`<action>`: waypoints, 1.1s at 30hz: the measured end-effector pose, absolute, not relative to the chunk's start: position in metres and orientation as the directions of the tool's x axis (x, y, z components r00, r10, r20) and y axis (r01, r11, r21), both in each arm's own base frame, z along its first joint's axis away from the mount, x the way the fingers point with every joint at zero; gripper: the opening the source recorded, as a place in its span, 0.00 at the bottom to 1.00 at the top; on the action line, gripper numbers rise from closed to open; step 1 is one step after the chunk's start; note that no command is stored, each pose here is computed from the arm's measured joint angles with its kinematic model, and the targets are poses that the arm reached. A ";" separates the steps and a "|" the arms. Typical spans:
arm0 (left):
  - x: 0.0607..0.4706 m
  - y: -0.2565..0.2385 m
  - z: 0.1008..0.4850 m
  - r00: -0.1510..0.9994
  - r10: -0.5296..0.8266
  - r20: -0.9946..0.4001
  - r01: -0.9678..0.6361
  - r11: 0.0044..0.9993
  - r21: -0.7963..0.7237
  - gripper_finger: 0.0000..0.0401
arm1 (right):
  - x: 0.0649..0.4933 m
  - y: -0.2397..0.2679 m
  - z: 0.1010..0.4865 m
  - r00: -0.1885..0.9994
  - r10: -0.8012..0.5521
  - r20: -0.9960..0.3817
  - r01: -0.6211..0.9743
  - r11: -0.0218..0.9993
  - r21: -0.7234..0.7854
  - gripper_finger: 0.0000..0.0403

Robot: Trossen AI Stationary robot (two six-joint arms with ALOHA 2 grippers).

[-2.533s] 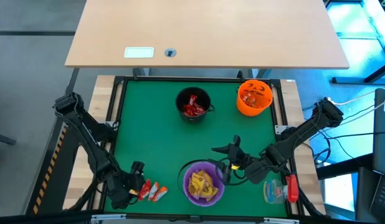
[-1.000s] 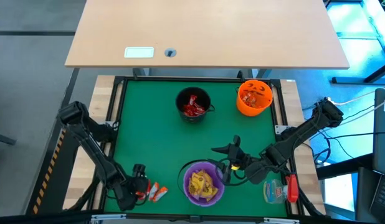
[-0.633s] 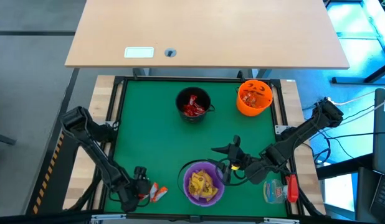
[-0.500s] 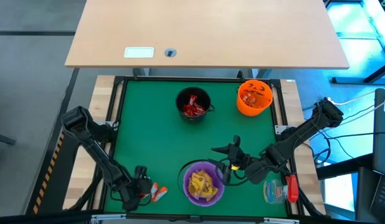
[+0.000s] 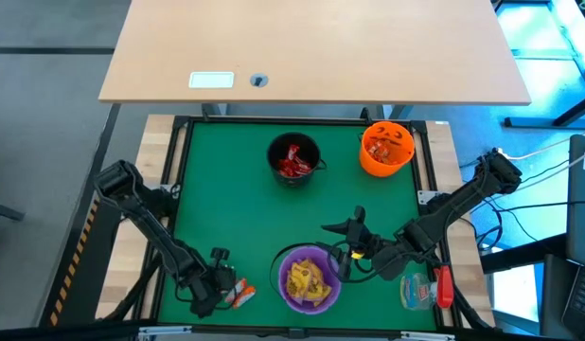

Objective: Sort candy
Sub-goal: Put the red candy into the black bucket

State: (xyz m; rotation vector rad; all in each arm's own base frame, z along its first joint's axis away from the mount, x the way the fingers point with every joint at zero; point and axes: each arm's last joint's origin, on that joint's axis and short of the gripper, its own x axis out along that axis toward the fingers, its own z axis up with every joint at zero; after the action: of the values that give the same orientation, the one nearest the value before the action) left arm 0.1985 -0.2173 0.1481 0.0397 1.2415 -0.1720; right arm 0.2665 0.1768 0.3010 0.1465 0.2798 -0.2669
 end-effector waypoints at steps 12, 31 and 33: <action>0.220 -0.188 0.170 0.231 0.073 -0.970 0.152 0.982 0.110 0.06 | 0.267 0.177 0.301 0.926 -0.240 -0.291 0.281 0.954 0.108 0.49; 0.224 -0.137 0.265 0.627 0.154 -0.763 0.132 0.945 0.299 0.06 | 0.265 0.174 0.297 0.908 -0.285 -0.308 0.338 0.931 0.134 0.49; 0.224 -0.130 0.278 0.691 0.152 -0.707 0.123 0.939 0.322 0.06 | 0.266 0.172 0.297 0.904 -0.293 -0.312 0.346 0.929 0.130 0.49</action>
State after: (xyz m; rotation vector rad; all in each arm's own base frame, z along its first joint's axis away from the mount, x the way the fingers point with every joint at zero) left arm 0.2245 -0.1298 0.2785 0.3611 0.8123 0.0169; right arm 0.2659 0.1721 0.2966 0.1846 0.2930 -0.3317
